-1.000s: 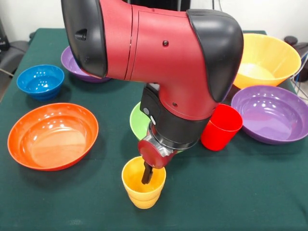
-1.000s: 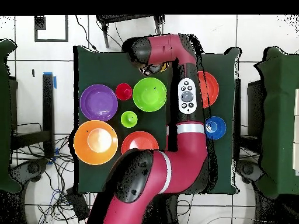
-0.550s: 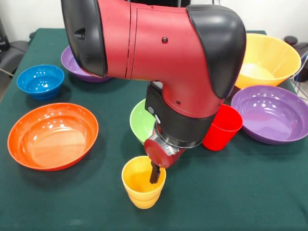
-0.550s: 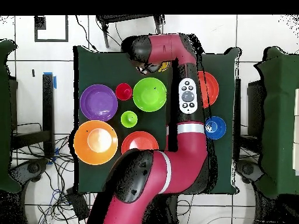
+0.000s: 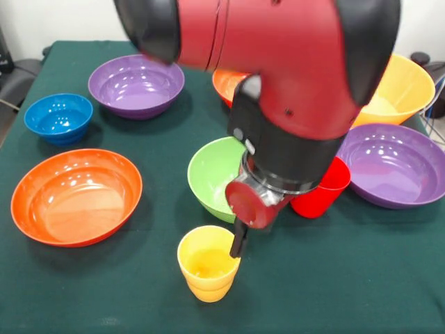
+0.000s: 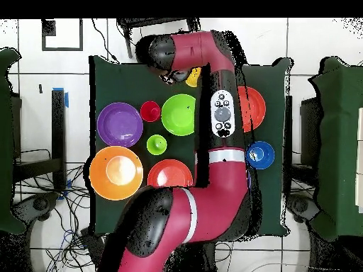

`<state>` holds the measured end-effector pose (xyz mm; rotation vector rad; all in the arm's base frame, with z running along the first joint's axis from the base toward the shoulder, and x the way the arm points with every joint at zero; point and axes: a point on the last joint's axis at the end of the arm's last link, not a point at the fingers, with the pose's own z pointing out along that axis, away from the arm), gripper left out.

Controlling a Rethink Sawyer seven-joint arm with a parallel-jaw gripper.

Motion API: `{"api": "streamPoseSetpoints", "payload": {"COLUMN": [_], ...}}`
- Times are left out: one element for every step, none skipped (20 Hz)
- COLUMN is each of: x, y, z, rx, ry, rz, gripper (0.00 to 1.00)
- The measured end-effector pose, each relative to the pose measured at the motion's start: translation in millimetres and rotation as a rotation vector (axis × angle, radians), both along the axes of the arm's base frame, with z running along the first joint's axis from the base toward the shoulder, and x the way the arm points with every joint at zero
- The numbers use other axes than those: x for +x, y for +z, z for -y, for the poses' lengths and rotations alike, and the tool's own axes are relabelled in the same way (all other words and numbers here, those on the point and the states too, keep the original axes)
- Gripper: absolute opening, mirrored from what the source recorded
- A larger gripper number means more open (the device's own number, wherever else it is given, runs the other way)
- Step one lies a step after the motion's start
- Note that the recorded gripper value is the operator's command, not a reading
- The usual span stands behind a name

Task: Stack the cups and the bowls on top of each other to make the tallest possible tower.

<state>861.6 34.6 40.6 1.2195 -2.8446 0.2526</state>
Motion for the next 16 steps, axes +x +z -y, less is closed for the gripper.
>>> {"api": "streamPoseSetpoints", "payload": {"x": [1.2, 3.9, 6.1, 7.6, 9.0, 11.2, 13.5, 15.2, 15.8, 17.7, 18.1, 18.7, 19.3, 19.4, 19.1, 18.2], "y": [5, 15, 24, 30, 36, 44, 51, 57, 59, 70, 73, 79, 85, 91, 94, 98], "z": [-1, -2, -4, -5, -6, -8, -9, -10, -11, -11, -11, -12, -12, -13, -14, -16], "rx": [-0.006, -0.019, -0.029, -0.035, -0.04, -0.046, -0.052, -0.057, -0.059, -0.072, -0.077, -0.086, -0.095, -0.102, -0.104, -0.105], "ry": [0.003, 0.008, 0.013, 0.015, 0.018, 0.021, 0.023, 0.025, 0.026, 0.029, 0.03, 0.032, 0.035, 0.037, 0.038, 0.04], "rz": [0.005, 0.017, 0.028, 0.035, 0.041, 0.052, 0.062, 0.07, 0.073, 0.085, 0.088, 0.094, 0.1, 0.104, 0.106, 0.107], "gripper": [1.0, 1.0, 1.0, 1.0, 1.0, 1.0, 1.0, 1.0, 1.0, 1.0, 1.0, 1.0, 1.0, 1.0, 1.0, 1.0]}}
